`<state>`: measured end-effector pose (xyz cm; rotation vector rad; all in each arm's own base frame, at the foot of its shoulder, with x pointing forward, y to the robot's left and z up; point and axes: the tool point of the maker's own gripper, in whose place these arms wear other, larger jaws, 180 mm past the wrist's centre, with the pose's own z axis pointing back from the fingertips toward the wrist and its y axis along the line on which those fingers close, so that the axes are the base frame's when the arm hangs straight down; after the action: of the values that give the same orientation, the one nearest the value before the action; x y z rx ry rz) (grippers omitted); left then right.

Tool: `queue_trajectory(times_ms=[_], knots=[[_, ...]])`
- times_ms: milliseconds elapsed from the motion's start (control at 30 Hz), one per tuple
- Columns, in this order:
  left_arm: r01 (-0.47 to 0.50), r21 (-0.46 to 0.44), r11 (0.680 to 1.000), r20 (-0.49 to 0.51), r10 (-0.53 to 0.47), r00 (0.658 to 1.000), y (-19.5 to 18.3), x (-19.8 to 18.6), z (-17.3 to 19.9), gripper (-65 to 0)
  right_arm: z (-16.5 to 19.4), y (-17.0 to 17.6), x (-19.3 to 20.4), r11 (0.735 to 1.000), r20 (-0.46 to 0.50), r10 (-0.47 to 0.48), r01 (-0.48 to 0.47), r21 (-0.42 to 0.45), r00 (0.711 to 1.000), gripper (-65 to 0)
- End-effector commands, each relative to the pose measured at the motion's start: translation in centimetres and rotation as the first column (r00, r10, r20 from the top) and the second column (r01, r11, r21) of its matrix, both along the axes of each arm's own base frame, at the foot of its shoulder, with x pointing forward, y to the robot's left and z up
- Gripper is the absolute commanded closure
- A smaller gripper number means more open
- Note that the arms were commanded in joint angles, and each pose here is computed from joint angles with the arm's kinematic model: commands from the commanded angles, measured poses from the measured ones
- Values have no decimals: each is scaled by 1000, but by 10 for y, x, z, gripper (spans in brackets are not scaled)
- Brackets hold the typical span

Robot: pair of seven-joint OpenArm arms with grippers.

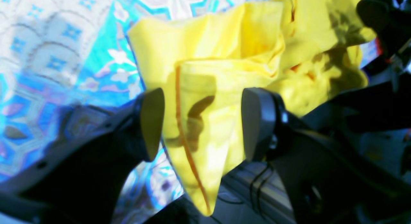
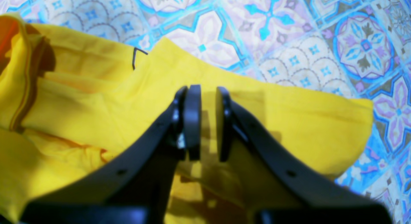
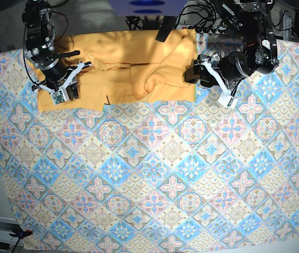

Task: Fold the T-shirt properly
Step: 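Lay the folded end onto the strip's middle with the left gripper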

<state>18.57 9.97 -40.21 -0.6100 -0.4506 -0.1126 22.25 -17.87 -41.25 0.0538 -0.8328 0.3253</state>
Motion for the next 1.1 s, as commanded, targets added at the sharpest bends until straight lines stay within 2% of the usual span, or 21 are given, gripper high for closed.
queue_trajectory(times_ms=[0,233,400,467,667,700,800,933,1067], knots=[[-14,-17,1000,0,14,1000,0,2,-2,-376,10,-2,8,1000,43,4,-4,-2,999,-82],[63,-69,996,3,-63,998,-34,2,-7,-375,10,-2,8,1000,43,4,-4,-2,999,-82],[103,-29,994,-10,-103,995,-40,-3,-15,-370,11,-3,8,1000,44,3,-3,-3,999,-82],[117,-24,993,-13,-118,993,-43,-5,-16,-326,11,-3,8,1000,44,3,-3,-3,999,-82],[118,-28,993,-13,-118,993,-44,-6,-15,-61,11,-3,8,1000,44,3,-3,-3,999,-82],[121,-29,992,-15,-121,992,-45,-6,-16,-38,11,-3,8,1000,44,3,-3,-3,999,-82],[165,-44,985,-16,-166,986,-57,-12,-15,-32,11,-3,8,1000,44,3,-3,-3,999,-82],[302,-62,951,2,-302,953,-89,-20,-10,-32,11,-3,8,1000,44,3,-3,-3,999,-82],[489,-71,869,32,-488,872,-129,-37,-4,-30,10,-2,7,1000,43,5,-5,-1,999,-82]])
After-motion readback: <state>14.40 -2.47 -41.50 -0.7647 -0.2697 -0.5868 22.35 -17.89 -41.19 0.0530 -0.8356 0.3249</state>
